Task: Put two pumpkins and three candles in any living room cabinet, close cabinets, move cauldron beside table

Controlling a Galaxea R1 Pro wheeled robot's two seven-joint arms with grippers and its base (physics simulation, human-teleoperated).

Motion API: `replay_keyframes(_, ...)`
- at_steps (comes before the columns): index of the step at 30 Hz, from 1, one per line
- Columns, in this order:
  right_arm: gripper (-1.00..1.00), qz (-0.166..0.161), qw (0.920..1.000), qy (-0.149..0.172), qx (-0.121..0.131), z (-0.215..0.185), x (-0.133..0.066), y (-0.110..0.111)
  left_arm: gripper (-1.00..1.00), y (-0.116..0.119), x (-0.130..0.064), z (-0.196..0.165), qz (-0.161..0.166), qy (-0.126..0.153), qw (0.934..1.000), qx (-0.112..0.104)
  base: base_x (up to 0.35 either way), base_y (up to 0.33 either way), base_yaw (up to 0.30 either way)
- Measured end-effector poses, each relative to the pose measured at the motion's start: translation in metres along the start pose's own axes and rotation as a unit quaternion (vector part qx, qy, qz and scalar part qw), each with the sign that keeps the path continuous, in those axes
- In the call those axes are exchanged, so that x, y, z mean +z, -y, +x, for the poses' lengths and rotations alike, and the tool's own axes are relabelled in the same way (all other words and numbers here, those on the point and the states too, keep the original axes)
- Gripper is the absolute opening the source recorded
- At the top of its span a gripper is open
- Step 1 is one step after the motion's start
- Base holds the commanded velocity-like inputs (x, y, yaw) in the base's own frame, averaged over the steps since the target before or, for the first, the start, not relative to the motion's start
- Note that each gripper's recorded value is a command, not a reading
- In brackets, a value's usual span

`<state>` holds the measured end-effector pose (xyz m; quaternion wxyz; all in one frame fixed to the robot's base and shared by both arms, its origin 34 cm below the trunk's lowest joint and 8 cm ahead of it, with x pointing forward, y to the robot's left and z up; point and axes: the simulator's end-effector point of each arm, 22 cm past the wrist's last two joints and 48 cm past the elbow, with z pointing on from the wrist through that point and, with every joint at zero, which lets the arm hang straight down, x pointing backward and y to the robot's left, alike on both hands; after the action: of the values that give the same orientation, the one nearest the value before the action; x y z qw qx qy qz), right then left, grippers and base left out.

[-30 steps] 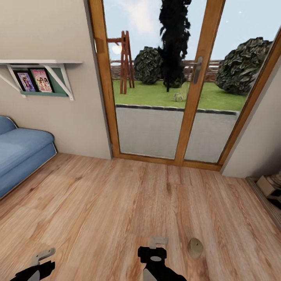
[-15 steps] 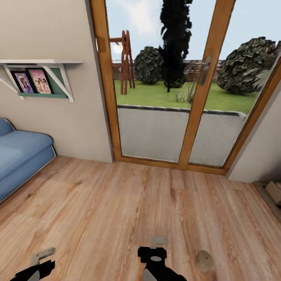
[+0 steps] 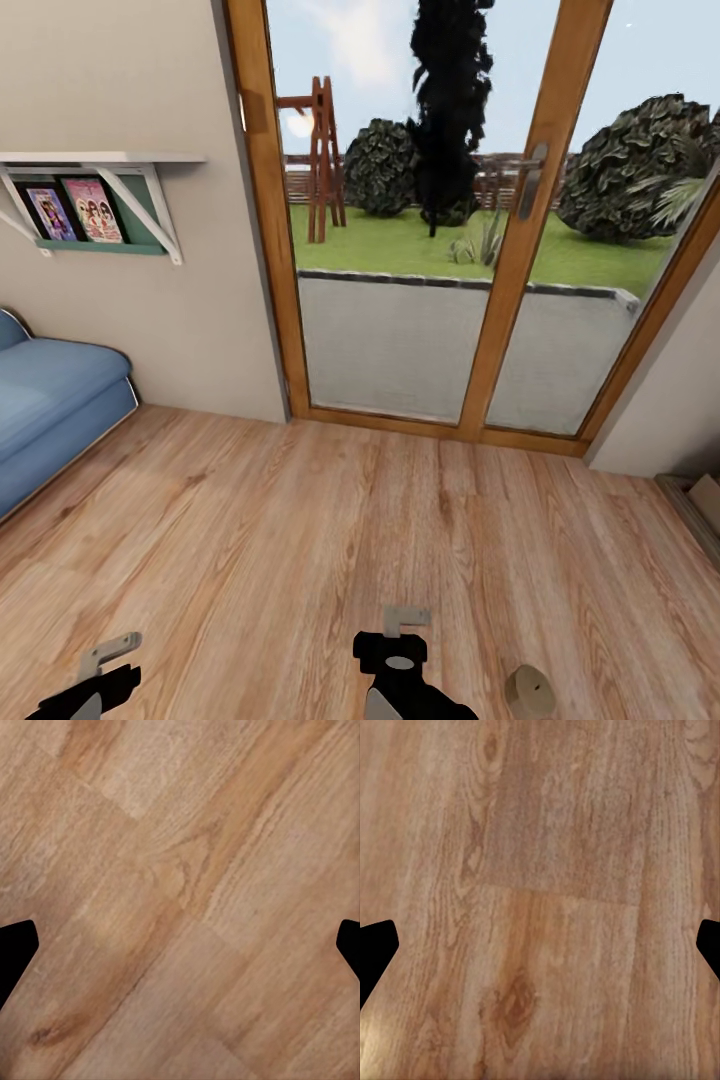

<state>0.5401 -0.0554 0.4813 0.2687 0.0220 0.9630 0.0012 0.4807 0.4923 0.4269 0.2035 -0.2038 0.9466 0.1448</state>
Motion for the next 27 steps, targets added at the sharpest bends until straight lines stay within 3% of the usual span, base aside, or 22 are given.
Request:
replay_keyframes(10,1.0,0.0,1.0,-0.002,0.003,0.0006,0.0001,0.0001,1.0,-0.0008,0.0,-0.0003,0.0,0.0,1.0,0.0,0.055,-0.093,0.0)
replay_keyframes(20,1.0,0.0,1.0,-0.002,0.004,0.0009,-0.0002,-0.0003,1.0,-0.0011,-0.0002,-0.0007,0.0,0.001,1.0,0.0,0.112,0.139,0.0)
replay_keyframes(27,1.0,0.0,1.0,-0.003,0.005,0.0013,-0.0001,-0.0003,1.0,0.0008,-0.0002,-0.0003,0.001,0.001,1.0,0.0,0.121,-0.053,0.0)
